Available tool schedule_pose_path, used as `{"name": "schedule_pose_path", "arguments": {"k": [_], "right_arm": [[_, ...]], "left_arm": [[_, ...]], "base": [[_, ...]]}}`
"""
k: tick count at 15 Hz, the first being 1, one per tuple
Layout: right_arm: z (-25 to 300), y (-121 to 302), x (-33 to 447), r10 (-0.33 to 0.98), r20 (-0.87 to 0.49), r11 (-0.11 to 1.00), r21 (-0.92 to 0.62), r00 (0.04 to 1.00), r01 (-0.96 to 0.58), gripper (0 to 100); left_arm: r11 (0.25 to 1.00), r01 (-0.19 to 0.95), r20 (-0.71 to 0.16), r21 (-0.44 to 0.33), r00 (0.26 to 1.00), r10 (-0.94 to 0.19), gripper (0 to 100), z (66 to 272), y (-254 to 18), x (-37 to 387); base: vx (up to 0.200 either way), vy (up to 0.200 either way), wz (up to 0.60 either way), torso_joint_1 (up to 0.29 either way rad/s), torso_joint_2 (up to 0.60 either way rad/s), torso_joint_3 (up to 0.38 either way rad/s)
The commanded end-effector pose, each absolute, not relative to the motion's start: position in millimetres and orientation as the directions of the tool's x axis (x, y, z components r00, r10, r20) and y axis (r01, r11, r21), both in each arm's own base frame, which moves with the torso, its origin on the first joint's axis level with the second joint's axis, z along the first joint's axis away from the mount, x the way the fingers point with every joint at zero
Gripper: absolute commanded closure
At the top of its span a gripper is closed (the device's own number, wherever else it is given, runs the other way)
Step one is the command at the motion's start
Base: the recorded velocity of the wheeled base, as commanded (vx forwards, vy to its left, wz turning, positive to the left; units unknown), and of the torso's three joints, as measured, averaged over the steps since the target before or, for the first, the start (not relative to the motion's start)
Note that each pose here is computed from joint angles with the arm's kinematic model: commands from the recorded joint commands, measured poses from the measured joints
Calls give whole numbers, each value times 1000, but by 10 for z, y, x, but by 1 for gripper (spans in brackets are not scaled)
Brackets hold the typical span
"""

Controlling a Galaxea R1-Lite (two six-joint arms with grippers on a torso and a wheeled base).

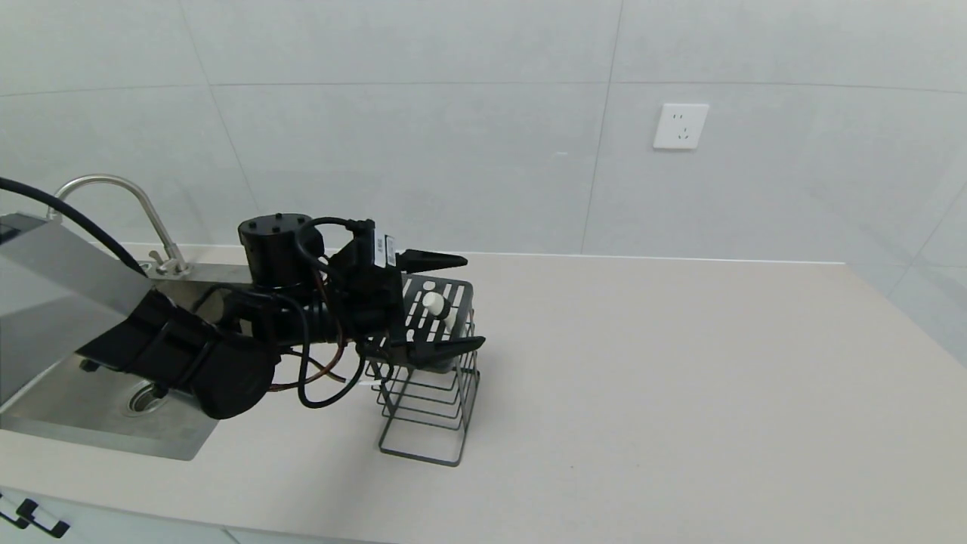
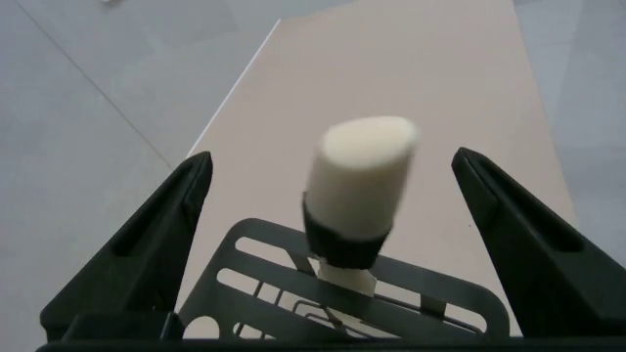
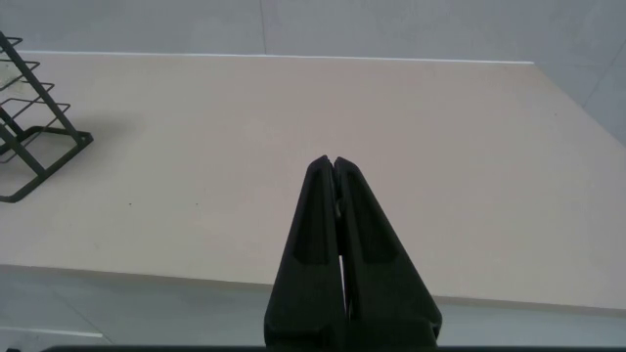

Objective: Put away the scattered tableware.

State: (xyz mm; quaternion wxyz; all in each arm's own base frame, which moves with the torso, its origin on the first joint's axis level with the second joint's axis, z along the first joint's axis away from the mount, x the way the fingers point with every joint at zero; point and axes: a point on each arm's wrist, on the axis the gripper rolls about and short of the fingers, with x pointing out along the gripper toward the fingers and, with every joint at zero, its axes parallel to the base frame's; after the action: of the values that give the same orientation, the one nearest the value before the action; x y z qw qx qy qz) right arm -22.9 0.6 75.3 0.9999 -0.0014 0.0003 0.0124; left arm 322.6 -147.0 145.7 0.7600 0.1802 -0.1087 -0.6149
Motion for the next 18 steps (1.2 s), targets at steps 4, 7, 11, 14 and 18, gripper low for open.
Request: {"name": "schedule_pose_path", "arguments": {"k": [4, 7, 11, 14, 18], "right_arm": [[753, 9, -228, 40, -2, 999, -5, 999, -40, 100], [753, 13, -228, 58, -2, 998, -8, 998, -58, 100], [753, 13, -228, 58, -2, 998, -8, 998, -58, 100], [753, 13, -228, 58, -2, 998, -6, 998, -58, 100], [753, 13, -228, 55, -2, 998, -6, 998, -55, 100]], "left_arm": [[302, 824, 3, 480, 343, -939, 0, 1855, -827, 2489], [380, 780, 18, 497, 429, -903, 0, 1827, -481, 1875], [399, 770, 60, 498, 428, -902, 0, 1717, -352, 1063], [435, 784, 87, 443, 446, -891, 0, 1575, -266, 589], [625, 729, 195, 279, 594, -781, 0, 1345, -193, -213]], "base": [[0, 0, 0, 0, 0, 0], [0, 0, 0, 0, 0, 0], [0, 0, 0, 0, 0, 0], [0, 0, 0, 0, 0, 0], [0, 0, 0, 0, 0, 0]]}}
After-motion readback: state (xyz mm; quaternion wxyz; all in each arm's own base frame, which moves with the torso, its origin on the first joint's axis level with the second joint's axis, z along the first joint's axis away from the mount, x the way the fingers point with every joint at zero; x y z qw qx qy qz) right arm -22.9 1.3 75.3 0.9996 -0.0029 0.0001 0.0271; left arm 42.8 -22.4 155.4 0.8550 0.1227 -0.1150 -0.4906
